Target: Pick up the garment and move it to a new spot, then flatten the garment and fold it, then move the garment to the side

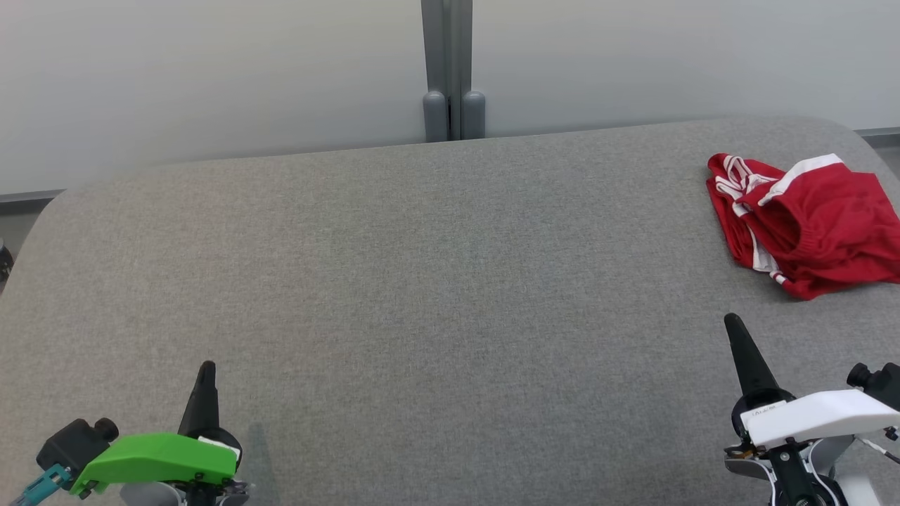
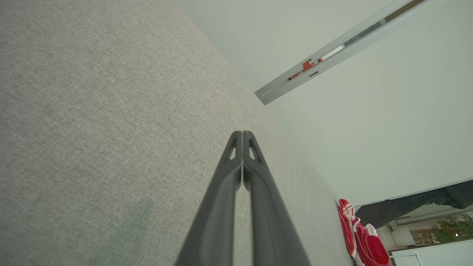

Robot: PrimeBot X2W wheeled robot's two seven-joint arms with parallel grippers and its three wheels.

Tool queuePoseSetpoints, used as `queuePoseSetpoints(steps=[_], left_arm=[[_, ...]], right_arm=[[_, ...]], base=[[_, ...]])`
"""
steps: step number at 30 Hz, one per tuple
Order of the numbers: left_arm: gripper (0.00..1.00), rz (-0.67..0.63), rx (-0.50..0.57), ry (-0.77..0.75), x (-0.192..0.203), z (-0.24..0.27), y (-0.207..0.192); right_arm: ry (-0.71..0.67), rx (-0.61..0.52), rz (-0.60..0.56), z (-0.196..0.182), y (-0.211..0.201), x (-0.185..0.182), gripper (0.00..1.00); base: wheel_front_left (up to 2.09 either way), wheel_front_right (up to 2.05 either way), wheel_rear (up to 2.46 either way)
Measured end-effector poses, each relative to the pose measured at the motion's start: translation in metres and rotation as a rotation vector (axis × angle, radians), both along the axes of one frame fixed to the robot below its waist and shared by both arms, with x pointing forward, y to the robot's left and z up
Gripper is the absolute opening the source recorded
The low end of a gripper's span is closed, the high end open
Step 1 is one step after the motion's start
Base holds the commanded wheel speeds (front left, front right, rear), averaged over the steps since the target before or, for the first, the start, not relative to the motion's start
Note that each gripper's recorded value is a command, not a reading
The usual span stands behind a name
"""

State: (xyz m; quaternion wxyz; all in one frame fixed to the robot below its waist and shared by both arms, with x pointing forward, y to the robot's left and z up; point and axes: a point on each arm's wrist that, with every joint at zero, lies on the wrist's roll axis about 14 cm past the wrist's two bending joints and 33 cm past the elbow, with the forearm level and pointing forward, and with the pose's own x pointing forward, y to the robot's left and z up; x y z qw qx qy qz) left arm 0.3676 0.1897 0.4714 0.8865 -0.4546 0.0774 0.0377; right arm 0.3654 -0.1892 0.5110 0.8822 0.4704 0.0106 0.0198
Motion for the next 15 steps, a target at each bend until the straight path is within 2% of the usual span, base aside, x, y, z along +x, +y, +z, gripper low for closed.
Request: queuePoseSetpoints(steps=[15], left_arm=[[0.00,0.018,-0.168,-0.024,0.0058,0.0065,0.0017]], right_arm=[[0.013,0.159,-0.013,-0.0031,-0.0032,0.0056,0.00]], base=[[0.00,0.00,0.00]])
